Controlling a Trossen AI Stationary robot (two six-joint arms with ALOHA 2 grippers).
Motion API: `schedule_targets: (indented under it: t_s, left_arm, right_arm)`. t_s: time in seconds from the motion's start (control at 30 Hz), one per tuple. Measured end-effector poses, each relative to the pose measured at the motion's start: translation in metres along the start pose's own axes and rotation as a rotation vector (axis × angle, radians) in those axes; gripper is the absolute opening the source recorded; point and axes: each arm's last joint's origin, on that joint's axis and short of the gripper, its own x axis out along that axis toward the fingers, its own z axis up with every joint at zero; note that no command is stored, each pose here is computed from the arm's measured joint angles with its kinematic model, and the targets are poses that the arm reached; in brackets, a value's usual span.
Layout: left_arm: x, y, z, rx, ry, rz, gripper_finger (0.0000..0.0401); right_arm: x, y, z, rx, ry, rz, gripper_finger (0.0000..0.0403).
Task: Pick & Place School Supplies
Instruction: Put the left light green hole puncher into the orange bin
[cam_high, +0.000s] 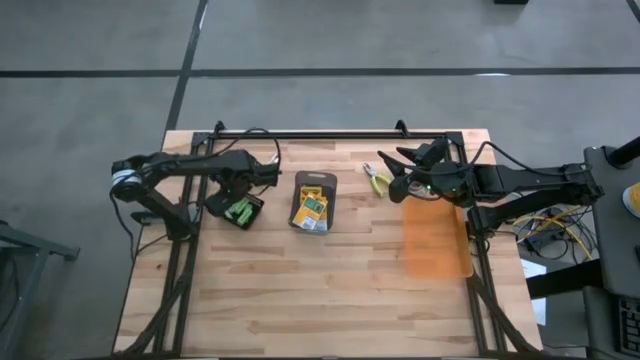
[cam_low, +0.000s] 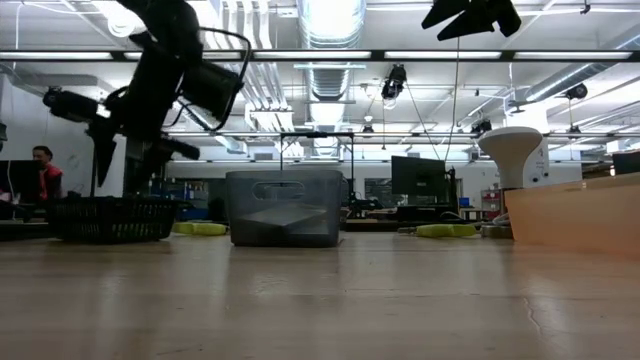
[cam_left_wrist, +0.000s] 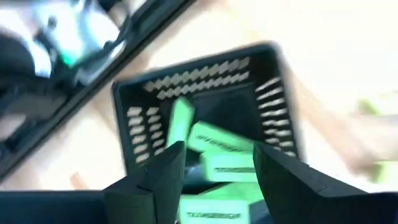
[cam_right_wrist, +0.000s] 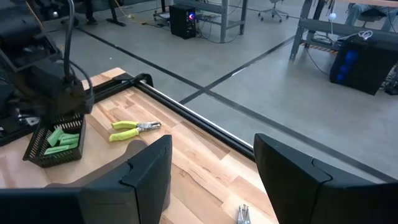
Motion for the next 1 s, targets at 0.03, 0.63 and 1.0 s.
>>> schedule_targets:
  t_s: [0.03,0.63,1.0]
  left_arm:
    - [-0.005,-0.002,0.001,0.018,-0.021,-0.023,0.0195]
    - [-0.06,-0.035,0.01,0.258,-0.373,-0.45,0.0195]
    - [-0.068,-0.048,0.005,0.509,-0.473,-0.542,0.0195]
  right_arm:
    - [0.0,0.0,0.0,0.0,0.0,0.0,0.0224]
    - [0.0,0.0,0.0,0.0,0.0,0.0,0.0224]
    - [0.0,0.0,0.0,0.0,0.0,-0.001,0.0224]
